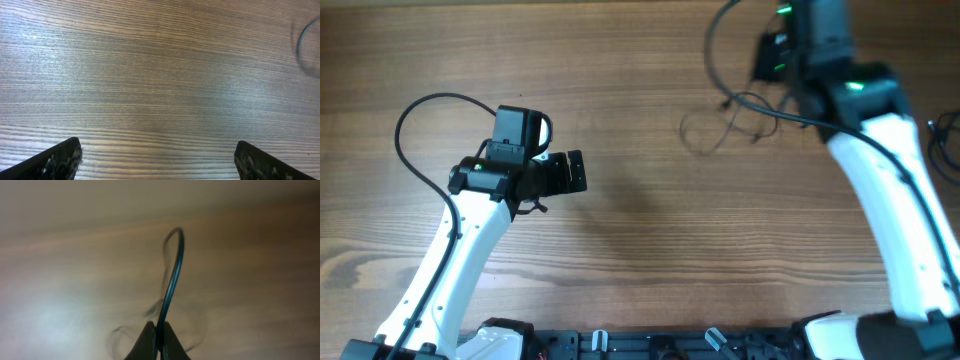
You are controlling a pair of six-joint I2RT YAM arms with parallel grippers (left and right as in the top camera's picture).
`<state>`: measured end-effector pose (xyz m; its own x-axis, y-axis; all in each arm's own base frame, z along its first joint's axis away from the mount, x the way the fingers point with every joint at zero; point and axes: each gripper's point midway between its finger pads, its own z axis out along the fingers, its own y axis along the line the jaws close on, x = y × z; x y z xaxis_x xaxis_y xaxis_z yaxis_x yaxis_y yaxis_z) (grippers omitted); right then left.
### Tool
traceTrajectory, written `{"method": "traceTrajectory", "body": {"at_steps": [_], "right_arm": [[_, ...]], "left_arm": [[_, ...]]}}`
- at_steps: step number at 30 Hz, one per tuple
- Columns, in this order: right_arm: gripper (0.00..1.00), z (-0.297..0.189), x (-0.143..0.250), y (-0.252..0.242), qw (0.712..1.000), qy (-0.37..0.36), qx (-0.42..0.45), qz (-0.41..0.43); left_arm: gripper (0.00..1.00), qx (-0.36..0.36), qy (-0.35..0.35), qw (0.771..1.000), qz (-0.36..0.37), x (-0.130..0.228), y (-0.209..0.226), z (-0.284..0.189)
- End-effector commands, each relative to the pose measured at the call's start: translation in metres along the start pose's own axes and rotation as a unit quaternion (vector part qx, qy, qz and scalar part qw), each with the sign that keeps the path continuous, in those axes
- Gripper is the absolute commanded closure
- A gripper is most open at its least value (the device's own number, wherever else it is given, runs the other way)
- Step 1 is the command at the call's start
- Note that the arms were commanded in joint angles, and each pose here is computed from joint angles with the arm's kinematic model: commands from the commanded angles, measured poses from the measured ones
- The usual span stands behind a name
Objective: Untangle cables
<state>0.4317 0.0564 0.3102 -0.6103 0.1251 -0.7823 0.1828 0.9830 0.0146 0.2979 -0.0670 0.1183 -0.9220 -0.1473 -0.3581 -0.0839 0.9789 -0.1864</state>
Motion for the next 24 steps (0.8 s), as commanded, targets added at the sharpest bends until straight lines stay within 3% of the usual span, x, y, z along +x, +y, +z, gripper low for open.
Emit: {"method": "traceTrajectory", "body": {"at_steps": [1, 4, 8, 10, 14, 18, 24], "right_arm": [[0.96, -0.041, -0.056, -0.129, 0.954, -0.122, 0.271, 0.044], [0.96, -0.068, -0.084, -0.194, 0.904, -0.195, 0.363, 0.119], [0.96, -0.095, -0.111, -0.26, 0.851, -0.27, 0.411, 0.184], [0.96, -0.116, -0.117, -0.3, 0.814, -0.308, 0.441, 0.22], [0.96, -0.143, -0.112, -0.351, 0.766, -0.342, 0.478, 0.261], [0.96, -0.135, -0.106, -0.383, 0.781, -0.337, 0.451, 0.272], [0.96, -0.067, -0.096, -0.386, 0.863, -0.282, 0.299, 0.295]], "left_arm": [[0.0, -0.004, -0.004, 1.0, 0.005, -0.004, 0.002, -0.001], [0.0, -0.005, -0.003, 1.0, 0.004, -0.003, 0.002, -0.001], [0.0, -0.006, 0.002, 1.0, 0.003, 0.0, 0.003, 0.001], [0.0, -0.008, 0.006, 1.0, 0.002, 0.003, 0.004, 0.002], [0.0, -0.008, 0.009, 1.0, 0.002, 0.004, 0.004, 0.002], [0.0, -0.008, 0.009, 1.0, 0.0, 0.004, 0.004, 0.002], [0.0, 0.0, 0.012, 1.0, 0.0, 0.005, 0.001, 0.002]]}}
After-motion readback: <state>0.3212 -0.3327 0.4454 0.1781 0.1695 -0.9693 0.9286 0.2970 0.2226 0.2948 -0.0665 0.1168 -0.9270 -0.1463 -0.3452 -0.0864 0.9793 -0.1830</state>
